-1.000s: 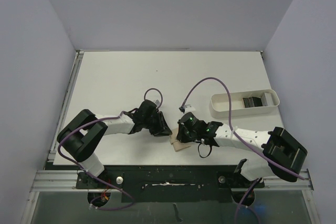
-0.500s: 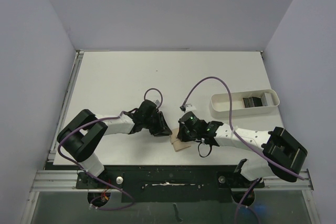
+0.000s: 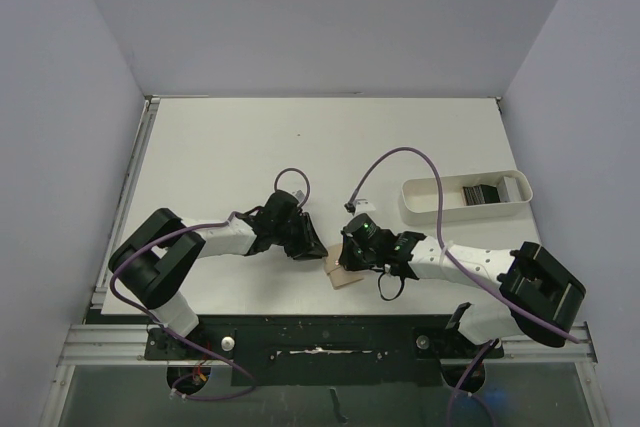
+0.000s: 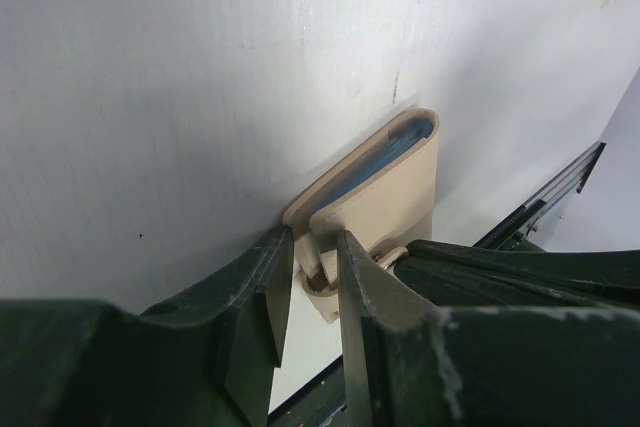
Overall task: Put the credit cards into the card holder
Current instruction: Close the card holder at the center of the board.
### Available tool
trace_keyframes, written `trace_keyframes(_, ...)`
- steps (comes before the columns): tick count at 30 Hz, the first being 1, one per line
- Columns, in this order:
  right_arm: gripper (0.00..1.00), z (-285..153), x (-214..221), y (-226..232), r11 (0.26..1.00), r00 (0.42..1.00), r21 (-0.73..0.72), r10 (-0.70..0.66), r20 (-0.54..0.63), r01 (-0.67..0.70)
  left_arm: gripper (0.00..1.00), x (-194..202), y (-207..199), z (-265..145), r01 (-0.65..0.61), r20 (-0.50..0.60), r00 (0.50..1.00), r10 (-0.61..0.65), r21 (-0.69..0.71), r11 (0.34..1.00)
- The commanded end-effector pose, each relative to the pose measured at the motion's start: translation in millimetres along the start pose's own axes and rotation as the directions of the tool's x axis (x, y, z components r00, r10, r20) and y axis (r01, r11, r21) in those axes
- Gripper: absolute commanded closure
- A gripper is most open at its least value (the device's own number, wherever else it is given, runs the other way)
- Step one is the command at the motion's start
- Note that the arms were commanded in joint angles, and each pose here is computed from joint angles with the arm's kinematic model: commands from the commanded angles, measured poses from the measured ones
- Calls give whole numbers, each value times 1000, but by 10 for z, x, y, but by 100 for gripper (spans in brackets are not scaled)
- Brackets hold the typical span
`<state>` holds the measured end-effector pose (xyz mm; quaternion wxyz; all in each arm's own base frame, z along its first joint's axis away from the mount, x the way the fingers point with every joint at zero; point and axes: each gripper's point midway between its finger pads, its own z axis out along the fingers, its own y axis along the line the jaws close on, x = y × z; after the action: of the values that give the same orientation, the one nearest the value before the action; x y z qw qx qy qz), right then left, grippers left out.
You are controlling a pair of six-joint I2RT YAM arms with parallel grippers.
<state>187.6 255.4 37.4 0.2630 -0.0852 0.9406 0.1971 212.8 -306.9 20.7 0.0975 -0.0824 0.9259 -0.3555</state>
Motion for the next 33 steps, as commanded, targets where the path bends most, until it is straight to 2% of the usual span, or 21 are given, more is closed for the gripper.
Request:
trace_keyframes(1,100,49,-25,-38,1000,1000,11,23,21,-23,76,-31,44,-25,-13,22,1000,14,-34,999)
trace_keyframes(17,100,101,17,-102,999,999,30,33,6,-34,75,-115,-305,-320,-40,93,995,36,38,998)
trace_keyframes(25,100,101,23,-106,999,999,32,37,4,-37,91,127,-464,-297,-85,47,996,81,92,992)
trace_keyframes(33,100,21,-92,8,999,998,-10,49,31,-49,94,226,-340,-128,-69,21,997,68,60,996)
